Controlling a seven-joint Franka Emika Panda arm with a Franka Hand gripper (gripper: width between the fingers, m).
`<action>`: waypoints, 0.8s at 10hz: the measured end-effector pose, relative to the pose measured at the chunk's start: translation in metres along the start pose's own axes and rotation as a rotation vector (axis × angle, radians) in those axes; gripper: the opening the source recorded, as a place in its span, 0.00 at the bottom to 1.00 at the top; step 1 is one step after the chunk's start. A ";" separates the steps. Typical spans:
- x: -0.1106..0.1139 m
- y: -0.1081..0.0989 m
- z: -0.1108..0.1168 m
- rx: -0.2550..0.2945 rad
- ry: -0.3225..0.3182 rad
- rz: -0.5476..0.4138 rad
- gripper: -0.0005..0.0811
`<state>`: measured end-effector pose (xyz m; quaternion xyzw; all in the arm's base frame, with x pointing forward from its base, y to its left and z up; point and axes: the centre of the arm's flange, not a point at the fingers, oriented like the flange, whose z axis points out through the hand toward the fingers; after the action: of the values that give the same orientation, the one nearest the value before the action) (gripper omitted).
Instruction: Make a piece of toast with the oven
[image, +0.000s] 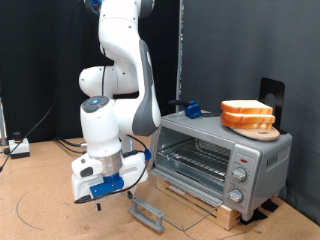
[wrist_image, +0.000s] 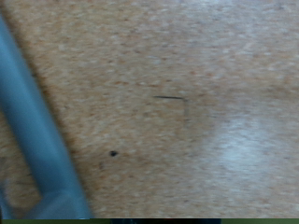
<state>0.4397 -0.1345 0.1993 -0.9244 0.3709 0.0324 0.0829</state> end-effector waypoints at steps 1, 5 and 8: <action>-0.005 -0.003 -0.004 0.043 -0.057 -0.033 1.00; -0.020 -0.006 -0.056 0.237 -0.249 -0.164 1.00; -0.029 -0.004 -0.097 0.287 -0.315 -0.225 1.00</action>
<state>0.4217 -0.1290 0.2985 -0.9222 0.2491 0.1137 0.2732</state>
